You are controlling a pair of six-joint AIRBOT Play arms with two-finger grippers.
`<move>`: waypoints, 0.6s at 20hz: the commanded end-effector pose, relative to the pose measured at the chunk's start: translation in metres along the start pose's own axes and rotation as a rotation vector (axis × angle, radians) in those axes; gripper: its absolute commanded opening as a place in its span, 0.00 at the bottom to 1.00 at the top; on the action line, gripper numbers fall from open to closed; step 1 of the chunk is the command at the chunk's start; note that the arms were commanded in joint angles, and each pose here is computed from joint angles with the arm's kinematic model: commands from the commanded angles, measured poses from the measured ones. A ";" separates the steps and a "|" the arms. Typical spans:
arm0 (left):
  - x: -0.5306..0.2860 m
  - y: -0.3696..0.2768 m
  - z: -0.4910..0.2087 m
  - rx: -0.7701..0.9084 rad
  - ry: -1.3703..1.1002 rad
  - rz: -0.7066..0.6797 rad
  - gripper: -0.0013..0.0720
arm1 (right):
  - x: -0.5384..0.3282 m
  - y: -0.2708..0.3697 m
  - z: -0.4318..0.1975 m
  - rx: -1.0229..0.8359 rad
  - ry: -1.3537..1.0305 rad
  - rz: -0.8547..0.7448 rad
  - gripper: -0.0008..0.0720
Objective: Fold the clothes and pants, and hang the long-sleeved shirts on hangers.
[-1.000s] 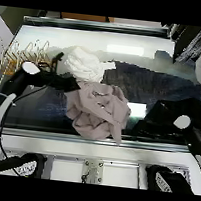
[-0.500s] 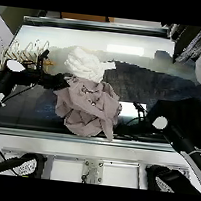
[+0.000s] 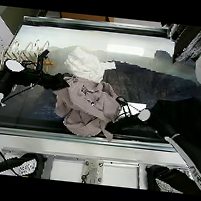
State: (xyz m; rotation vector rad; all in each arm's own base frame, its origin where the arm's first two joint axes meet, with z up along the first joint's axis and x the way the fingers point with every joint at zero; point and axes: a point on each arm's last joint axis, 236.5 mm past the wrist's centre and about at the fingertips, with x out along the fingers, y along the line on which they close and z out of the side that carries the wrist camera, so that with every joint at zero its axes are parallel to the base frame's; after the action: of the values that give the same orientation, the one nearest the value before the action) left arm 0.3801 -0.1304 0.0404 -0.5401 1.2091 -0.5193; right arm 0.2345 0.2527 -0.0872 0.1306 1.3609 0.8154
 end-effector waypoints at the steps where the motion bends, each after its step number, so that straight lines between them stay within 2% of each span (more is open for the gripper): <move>1: 0.000 0.000 -0.002 -0.001 0.007 -0.002 0.04 | 0.016 0.011 0.005 -0.079 0.045 0.018 0.81; 2: -0.001 -0.001 -0.004 -0.001 0.014 -0.004 0.03 | 0.012 0.015 0.009 -0.093 0.043 0.023 0.47; 3: -0.001 -0.002 -0.005 0.000 0.019 -0.006 0.04 | 0.007 0.017 0.015 -0.117 0.039 0.019 0.23; 4: -0.002 -0.004 -0.006 0.003 0.026 -0.012 0.03 | -0.001 0.018 0.022 -0.157 0.038 0.005 0.05; 6: -0.014 -0.019 -0.003 0.013 0.039 -0.030 0.03 | -0.029 0.014 0.034 -0.226 0.054 -0.071 0.03; 9: -0.068 -0.083 0.025 0.151 -0.067 -0.102 0.04 | -0.126 -0.005 0.075 -0.333 0.002 -0.323 0.03; 12: -0.174 -0.199 0.055 0.353 -0.369 -0.238 0.03 | -0.276 0.031 0.133 -0.403 -0.312 -0.493 0.03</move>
State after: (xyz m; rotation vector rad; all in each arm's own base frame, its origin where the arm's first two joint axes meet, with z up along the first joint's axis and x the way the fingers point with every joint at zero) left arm 0.3874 -0.1488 0.1883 -0.4722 0.9536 -0.6750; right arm 0.3229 0.2165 0.0725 -0.2880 1.0572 0.7871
